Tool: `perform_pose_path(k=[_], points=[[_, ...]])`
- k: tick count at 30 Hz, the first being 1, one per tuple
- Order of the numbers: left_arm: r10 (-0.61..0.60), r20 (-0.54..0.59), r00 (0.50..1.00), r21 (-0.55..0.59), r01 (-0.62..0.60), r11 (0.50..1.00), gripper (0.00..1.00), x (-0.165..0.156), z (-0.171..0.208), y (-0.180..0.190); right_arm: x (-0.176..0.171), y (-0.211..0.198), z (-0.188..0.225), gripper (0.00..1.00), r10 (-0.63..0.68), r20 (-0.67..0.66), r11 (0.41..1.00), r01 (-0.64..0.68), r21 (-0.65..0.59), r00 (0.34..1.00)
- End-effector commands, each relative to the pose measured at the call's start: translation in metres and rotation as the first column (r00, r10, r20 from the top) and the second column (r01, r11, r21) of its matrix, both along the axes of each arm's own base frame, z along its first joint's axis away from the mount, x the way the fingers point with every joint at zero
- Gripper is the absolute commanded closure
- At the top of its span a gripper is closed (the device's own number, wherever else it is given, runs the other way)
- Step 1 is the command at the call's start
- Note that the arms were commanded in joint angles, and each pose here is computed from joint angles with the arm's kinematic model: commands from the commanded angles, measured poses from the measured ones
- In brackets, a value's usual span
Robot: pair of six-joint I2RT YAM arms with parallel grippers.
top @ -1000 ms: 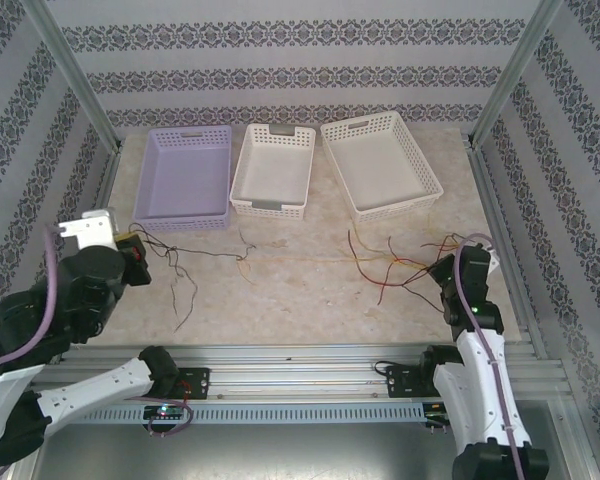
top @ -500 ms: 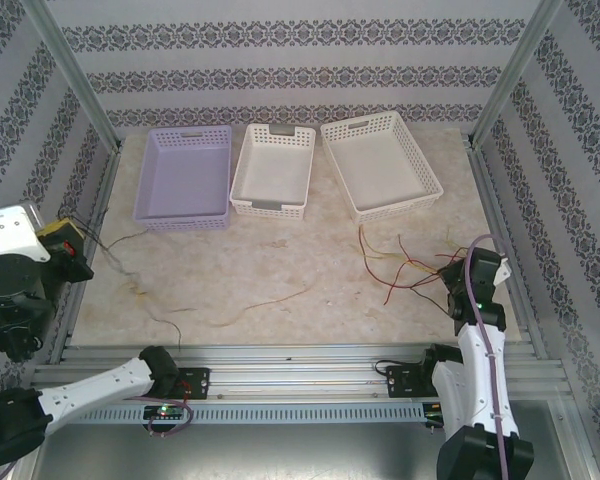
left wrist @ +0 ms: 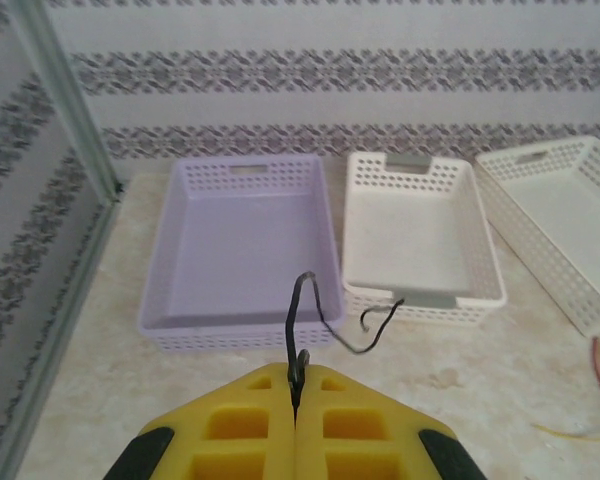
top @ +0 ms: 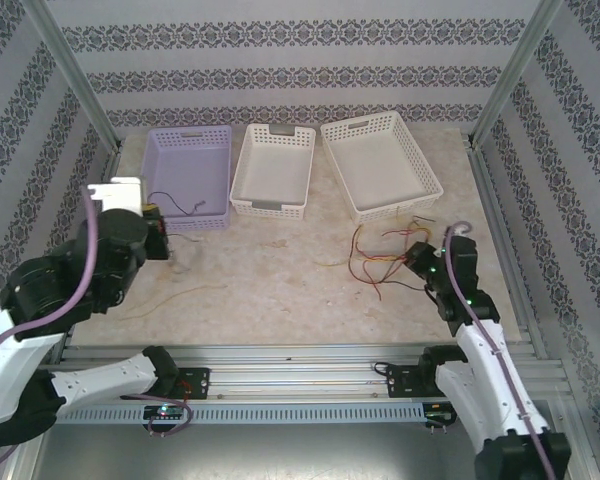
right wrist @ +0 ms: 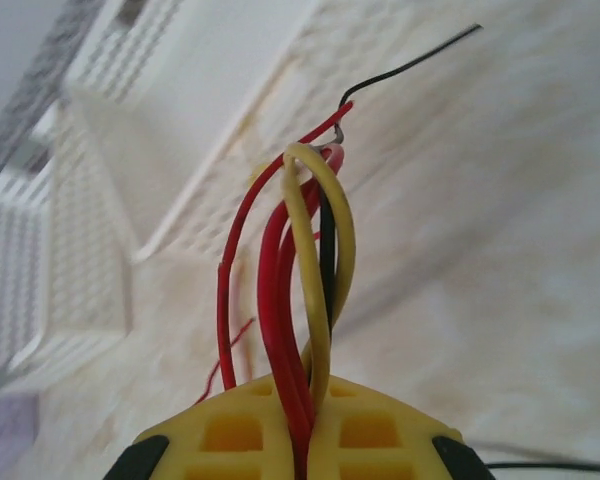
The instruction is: Untangle the cables
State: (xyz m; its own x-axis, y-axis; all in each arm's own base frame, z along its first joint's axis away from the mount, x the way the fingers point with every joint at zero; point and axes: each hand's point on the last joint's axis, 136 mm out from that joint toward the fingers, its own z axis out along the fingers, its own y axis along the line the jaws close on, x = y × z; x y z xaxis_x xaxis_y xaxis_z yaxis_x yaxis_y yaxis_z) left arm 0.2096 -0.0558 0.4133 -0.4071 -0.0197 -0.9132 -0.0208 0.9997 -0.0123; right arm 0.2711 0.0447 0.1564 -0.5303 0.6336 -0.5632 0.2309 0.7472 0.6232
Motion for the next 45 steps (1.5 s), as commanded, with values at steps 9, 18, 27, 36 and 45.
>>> perform_pose_path(k=[9,18,27,36,45], points=[[-0.167,-0.052,0.985,-0.216,0.152,0.964,1.00,0.022,-0.026,-0.072,0.013,0.131,0.012,1.00,0.491,-0.002,0.858,-0.483,-0.175,0.871],[-0.222,-0.098,0.970,-0.282,0.187,0.941,1.00,0.026,-0.057,-0.096,0.018,0.155,0.017,0.48,0.578,0.006,0.799,-0.564,-0.207,0.816],[-0.274,-0.112,0.955,-0.332,0.224,0.916,1.00,0.034,-0.068,-0.121,-0.007,0.189,0.069,0.24,0.719,0.216,0.691,-0.647,-0.322,0.660],[-0.312,-0.121,0.942,-0.392,0.244,0.887,1.00,0.037,-0.073,-0.139,-0.044,0.231,0.092,0.22,0.813,0.348,0.571,-0.754,-0.323,0.467],[-0.346,-0.118,0.931,-0.457,0.259,0.851,1.00,0.038,-0.072,-0.154,-0.065,0.279,0.071,0.26,0.872,0.344,0.466,-0.806,-0.366,0.348]])
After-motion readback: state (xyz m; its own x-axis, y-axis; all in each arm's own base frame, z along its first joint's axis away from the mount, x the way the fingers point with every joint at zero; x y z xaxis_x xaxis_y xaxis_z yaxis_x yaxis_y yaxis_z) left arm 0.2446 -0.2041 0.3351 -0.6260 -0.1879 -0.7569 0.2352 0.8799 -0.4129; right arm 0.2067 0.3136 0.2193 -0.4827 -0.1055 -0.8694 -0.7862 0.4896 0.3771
